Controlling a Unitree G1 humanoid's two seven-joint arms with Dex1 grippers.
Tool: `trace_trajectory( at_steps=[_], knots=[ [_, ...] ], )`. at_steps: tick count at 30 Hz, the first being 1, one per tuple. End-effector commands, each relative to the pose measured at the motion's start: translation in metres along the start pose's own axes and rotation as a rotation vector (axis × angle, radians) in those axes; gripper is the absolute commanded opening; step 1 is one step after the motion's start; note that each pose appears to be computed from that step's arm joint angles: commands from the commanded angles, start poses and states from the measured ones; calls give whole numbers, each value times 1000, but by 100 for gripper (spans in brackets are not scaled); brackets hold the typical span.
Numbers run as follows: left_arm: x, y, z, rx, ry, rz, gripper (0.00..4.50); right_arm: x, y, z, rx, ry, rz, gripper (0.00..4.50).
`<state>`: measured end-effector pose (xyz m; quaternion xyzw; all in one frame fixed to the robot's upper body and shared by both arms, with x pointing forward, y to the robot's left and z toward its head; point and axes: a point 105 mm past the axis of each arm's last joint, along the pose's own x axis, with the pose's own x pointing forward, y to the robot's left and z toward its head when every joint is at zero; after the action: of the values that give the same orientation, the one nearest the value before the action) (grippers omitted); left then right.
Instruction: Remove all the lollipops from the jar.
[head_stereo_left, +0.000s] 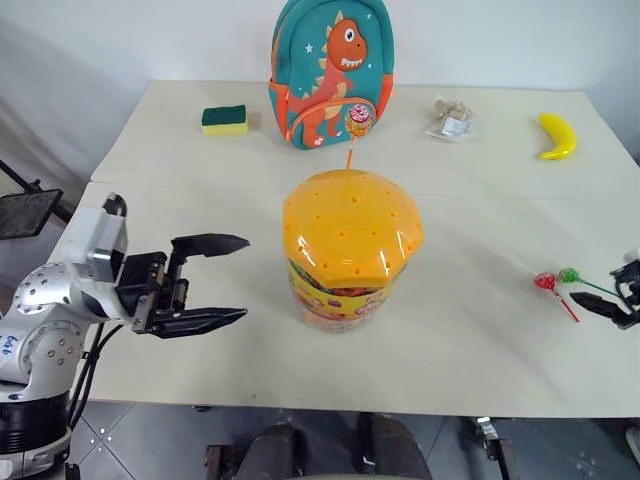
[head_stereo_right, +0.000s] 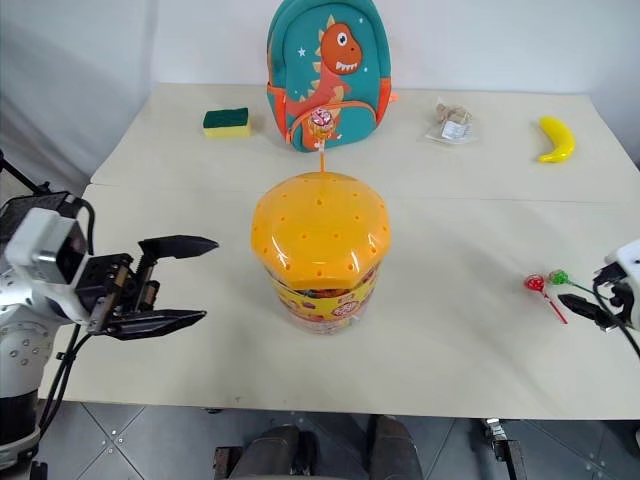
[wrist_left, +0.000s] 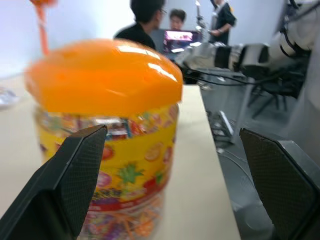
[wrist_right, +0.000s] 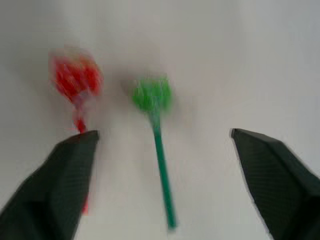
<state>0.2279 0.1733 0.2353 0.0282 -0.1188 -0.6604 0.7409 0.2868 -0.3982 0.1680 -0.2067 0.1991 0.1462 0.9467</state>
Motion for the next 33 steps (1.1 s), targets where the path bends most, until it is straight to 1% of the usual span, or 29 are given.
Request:
trace_trajectory(
  at_steps=[1,4,8,11,13,15,19,23,26,33],
  knots=[
    [-17,1,5,-8,-33,68,450,-35,20,86,-128,-374,202,448],
    [-29,4,0,-32,-43,125,450,-37,52,137,-105,-552,380,448],
    [-34,9,0,-37,-87,172,450,-19,110,190,-82,-691,609,448],
    [-34,9,0,-38,-97,179,450,-5,134,219,-12,-752,684,448],
    [-33,7,2,-34,-104,180,450,6,158,239,30,-754,780,448],
    [-31,7,6,-23,-114,180,450,12,175,249,55,-718,846,448],
    [-29,5,11,-12,-118,181,450,21,197,265,53,-699,912,448],
    [-29,4,11,-4,-121,190,450,30,209,274,34,-673,926,448],
    [-29,2,13,6,-130,199,450,38,215,280,40,-639,932,387],
    [-27,0,13,19,-134,210,450,40,226,286,16,-636,976,147]
  ],
)
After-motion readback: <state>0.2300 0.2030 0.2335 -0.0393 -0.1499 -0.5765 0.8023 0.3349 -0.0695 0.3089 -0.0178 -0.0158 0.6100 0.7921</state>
